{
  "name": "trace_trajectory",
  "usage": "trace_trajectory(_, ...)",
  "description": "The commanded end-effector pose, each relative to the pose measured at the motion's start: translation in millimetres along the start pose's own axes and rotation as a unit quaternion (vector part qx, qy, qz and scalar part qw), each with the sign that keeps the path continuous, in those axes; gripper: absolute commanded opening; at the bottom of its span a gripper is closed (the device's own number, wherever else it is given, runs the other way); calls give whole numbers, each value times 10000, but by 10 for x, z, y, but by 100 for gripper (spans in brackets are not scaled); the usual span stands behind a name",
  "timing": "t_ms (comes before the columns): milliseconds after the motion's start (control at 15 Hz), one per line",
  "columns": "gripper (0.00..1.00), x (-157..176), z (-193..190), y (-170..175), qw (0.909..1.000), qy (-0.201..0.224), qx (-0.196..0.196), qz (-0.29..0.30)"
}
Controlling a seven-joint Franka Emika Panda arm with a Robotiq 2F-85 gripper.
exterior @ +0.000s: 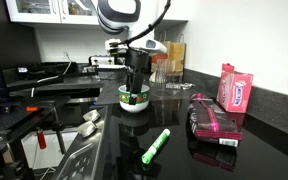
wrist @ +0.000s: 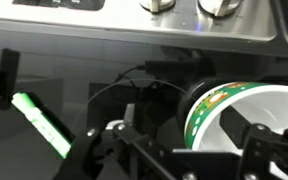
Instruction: Move the cup away from you
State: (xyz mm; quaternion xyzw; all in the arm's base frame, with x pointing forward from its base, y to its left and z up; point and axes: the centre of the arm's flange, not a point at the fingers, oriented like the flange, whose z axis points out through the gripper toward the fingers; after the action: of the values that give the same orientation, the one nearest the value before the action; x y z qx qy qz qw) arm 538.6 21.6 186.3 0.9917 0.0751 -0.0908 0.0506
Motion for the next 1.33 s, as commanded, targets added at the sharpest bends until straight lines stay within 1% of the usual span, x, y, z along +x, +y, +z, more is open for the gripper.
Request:
trace_trajectory(0,61,125,35,-19,9996,-148,36,-242)
trace_trajectory(267,29,146,60,11,9992,-175,93,-341)
trace_trajectory(533,1,161,8,41,9993,-99,92,-334)
trace_trajectory(667,0,176,-13,51,9996,-78,86,-272)
trace_trajectory(733,3,176,-14,55,9996,-78,82,-242)
trace_trajectory(800,2,187,-36,63,9997,-45,82,-207)
trace_trajectory(933,3,236,-97,85,9998,32,123,-132)
trace_trajectory(1133,3,406,-266,190,9995,252,185,105)
trace_trajectory(1267,3,563,-406,325,9985,381,234,328)
